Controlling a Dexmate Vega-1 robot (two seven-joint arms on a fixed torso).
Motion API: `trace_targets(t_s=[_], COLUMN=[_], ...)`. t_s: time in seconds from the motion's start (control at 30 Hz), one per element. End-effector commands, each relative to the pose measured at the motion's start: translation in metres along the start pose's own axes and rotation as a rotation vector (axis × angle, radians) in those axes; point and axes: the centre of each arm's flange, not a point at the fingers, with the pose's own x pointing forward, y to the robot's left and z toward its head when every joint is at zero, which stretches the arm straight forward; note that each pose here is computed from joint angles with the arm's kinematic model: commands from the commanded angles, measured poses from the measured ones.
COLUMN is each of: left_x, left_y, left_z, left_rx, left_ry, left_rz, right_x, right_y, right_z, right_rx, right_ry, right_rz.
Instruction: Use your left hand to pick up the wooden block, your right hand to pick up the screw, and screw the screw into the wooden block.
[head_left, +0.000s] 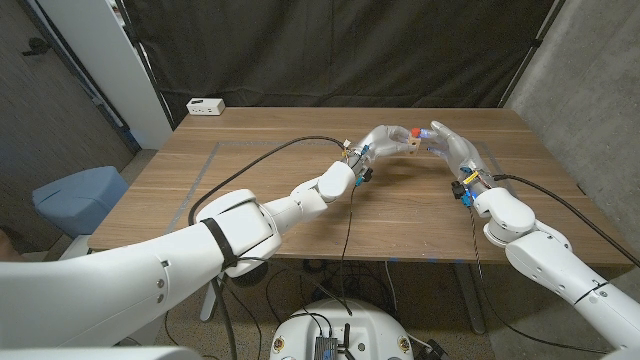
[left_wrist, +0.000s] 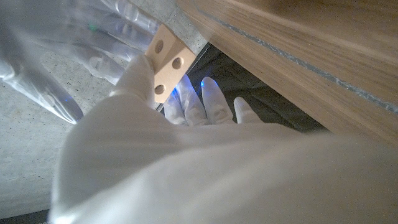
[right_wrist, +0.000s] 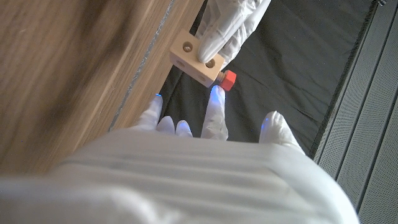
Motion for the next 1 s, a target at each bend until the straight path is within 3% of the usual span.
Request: trace_targets(t_s=[0.03, 1.0], left_x=[-0.0014, -0.0012], left_y=[-0.0019, -0.0023], left_z=[0.0001, 0.0011], left_rx=[-0.009, -0.01], left_ry=[-0.004, -0.009], left_rz=[-0.004, -0.014], right_x=[-0.0062, -0.0108], right_y=[0.0001, 0.0016], right_z=[0.0004, 0.0026], right_rx=[0.0, 0.001], right_ry=[0.004, -0.01], right_rz=[-0.013, 0.046])
